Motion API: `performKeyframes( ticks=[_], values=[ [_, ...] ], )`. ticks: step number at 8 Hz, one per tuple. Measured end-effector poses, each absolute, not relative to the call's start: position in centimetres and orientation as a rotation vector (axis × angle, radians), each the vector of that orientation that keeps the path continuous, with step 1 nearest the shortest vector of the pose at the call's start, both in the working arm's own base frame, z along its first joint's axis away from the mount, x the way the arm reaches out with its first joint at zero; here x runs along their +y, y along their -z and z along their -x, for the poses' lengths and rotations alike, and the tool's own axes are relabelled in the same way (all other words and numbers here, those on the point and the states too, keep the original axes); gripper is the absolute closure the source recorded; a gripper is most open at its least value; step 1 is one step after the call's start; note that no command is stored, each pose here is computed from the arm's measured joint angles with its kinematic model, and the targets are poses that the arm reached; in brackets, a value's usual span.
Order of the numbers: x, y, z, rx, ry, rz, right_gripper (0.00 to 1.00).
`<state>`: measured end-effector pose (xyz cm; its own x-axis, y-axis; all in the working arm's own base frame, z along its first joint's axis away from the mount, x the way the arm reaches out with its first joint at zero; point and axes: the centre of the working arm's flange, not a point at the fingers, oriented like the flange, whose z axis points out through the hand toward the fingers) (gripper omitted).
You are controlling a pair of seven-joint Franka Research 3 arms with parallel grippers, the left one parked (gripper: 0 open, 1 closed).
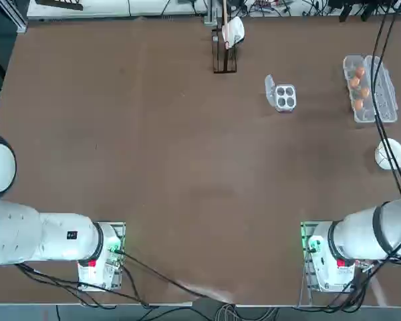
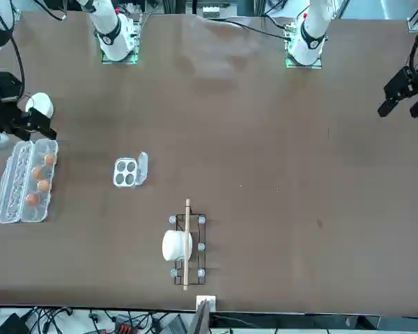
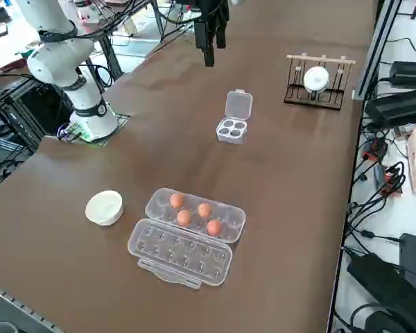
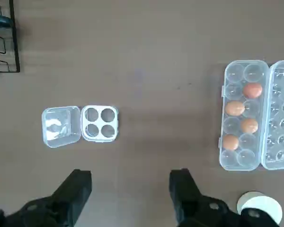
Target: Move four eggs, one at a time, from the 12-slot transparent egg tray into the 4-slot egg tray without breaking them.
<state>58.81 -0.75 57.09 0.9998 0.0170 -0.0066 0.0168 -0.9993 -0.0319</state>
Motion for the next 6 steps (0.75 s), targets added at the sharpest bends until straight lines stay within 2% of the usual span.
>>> performKeyframes(
  ticks=[6],
  values=[
    [-1.21,-56.59,-59.00,-0.013,-0.024,3.110,0.00]
  ],
)
